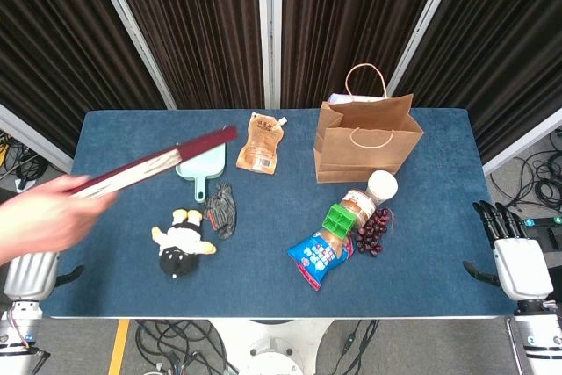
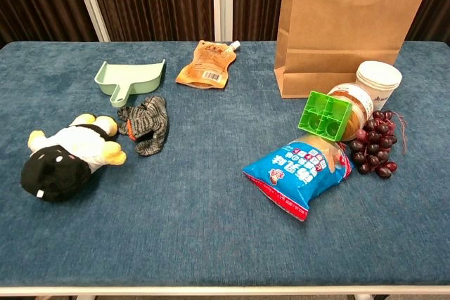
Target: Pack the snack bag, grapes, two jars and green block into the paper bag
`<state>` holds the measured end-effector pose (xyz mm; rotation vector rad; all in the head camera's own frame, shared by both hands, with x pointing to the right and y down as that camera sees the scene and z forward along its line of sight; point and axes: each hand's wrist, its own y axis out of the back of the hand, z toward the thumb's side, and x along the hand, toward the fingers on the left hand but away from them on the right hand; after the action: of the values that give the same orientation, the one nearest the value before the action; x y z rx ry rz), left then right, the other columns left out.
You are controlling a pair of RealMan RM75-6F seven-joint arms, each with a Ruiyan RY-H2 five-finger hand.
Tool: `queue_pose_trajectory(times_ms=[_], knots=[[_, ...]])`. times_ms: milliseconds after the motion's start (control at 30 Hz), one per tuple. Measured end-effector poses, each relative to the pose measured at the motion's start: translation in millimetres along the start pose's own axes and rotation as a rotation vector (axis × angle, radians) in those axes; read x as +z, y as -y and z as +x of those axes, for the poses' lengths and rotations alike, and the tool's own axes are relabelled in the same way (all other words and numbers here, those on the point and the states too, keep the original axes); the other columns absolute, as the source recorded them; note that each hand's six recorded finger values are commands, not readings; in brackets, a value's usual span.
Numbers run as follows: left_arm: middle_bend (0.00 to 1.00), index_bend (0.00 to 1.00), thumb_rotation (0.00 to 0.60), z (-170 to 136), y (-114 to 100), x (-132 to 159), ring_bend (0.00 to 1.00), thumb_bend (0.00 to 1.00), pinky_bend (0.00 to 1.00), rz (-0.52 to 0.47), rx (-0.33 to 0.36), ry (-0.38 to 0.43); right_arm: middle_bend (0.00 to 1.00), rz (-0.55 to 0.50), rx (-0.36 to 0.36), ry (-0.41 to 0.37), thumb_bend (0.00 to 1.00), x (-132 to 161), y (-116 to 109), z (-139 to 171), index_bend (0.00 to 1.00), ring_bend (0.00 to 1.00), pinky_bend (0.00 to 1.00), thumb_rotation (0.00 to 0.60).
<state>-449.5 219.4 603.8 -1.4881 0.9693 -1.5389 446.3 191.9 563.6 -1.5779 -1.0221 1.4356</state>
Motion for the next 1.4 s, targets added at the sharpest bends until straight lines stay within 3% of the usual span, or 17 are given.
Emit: queue_pose_trajectory(times_ms=[300,467,767,933,1100,1400], knots=[[0.24,0.20,0.600,-3.3,-0.9,-0.4,0.18,0.03,0.18,-0.002,0.002,-0.004,0.07,0.005,0.000,-0.019,0.05,2.0,-0.7,1.6,0.00,0.00,0.12,0.600],[0.24,0.20,0.600,-4.2,-2.3,0.0,0.18,0.03,0.18,-0.006,0.004,-0.004,0.08,0.036,0.008,-0.084,0.05,14.1,-1.8,-2.4,0.00,0.00,0.12,0.600],[0.24,0.20,0.600,-6.6,-6.5,-1.0,0.18,0.03,0.18,-0.009,0.017,-0.010,0.08,0.192,0.118,-0.386,0.06,82.1,15.8,-28.9,0.00,0.00,0.12,0.600],[0.24,0.20,0.600,-7.7,-6.8,-4.5,0.18,0.03,0.18,-0.009,0.014,-0.022,0.08,0.304,0.207,-0.568,0.06,128.3,44.0,-42.4,0.00,0.00,0.12,0.600],[0.24,0.20,0.600,-7.7,-6.9,-7.7,0.18,0.03,0.18,-0.013,0.013,-0.032,0.08,0.401,0.248,-0.719,0.06,173.6,75.8,-51.6,0.00,0.00,0.12,0.600],[0.24,0.20,0.600,-6.3,-2.8,-11.7,0.18,0.03,0.18,-0.026,-0.001,-0.042,0.09,0.519,0.278,-0.822,0.09,205.9,114.3,-63.6,0.00,0.00,0.12,0.600]])
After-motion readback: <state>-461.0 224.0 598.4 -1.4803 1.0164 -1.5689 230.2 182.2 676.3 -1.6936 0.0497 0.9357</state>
